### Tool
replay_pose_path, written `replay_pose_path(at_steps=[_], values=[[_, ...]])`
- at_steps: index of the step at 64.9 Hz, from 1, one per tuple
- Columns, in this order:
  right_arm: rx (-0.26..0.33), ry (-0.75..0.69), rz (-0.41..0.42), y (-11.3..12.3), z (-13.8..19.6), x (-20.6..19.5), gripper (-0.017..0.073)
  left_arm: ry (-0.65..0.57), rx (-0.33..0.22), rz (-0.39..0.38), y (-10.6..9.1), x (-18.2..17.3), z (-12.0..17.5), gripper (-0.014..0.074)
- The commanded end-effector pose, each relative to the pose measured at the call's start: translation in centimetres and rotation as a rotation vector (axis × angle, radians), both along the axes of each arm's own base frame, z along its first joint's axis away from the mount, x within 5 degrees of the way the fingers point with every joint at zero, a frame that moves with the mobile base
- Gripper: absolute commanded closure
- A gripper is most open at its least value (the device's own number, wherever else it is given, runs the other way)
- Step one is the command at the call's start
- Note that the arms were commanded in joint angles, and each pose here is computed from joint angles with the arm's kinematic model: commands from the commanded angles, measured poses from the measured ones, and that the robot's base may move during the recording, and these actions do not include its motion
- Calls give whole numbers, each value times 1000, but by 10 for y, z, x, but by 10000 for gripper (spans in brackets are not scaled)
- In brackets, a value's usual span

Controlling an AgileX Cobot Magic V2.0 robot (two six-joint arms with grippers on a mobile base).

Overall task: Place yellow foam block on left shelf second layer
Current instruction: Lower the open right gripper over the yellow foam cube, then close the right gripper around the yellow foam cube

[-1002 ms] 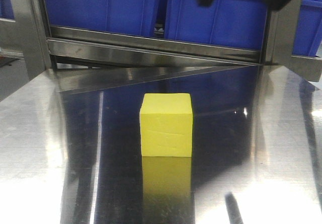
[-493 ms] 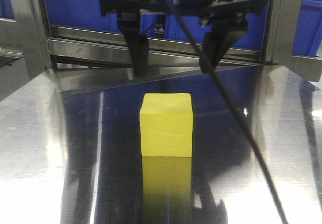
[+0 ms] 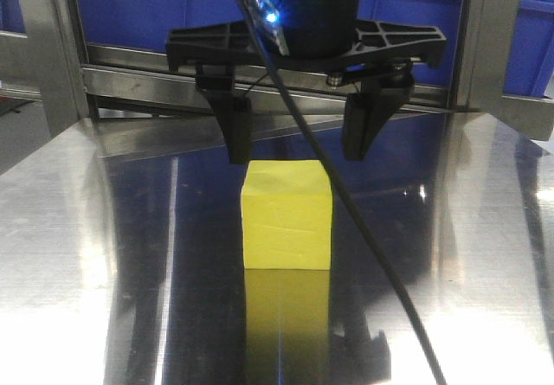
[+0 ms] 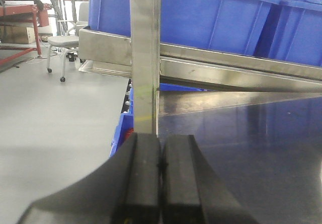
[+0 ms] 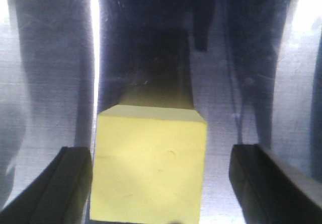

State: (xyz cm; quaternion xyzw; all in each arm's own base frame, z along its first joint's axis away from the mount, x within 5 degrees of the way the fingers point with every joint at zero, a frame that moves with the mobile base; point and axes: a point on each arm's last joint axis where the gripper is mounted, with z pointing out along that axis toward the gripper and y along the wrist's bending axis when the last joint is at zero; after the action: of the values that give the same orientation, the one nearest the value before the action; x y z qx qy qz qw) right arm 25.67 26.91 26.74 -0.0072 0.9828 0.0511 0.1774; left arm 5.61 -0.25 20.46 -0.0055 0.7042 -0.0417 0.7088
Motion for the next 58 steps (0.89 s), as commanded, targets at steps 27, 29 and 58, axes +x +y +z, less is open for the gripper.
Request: replay_pose_path(at_steps=[27, 29, 58], values=[[41, -50, 13, 6, 11, 2, -65, -54, -14, -10, -1, 1, -1, 457], [37, -47, 13, 7, 9, 2, -65, -54, -14, -10, -1, 1, -1, 457], [-16, 3, 24, 3, -22, -2, 3, -54, -14, -10, -1, 1, -1, 457]])
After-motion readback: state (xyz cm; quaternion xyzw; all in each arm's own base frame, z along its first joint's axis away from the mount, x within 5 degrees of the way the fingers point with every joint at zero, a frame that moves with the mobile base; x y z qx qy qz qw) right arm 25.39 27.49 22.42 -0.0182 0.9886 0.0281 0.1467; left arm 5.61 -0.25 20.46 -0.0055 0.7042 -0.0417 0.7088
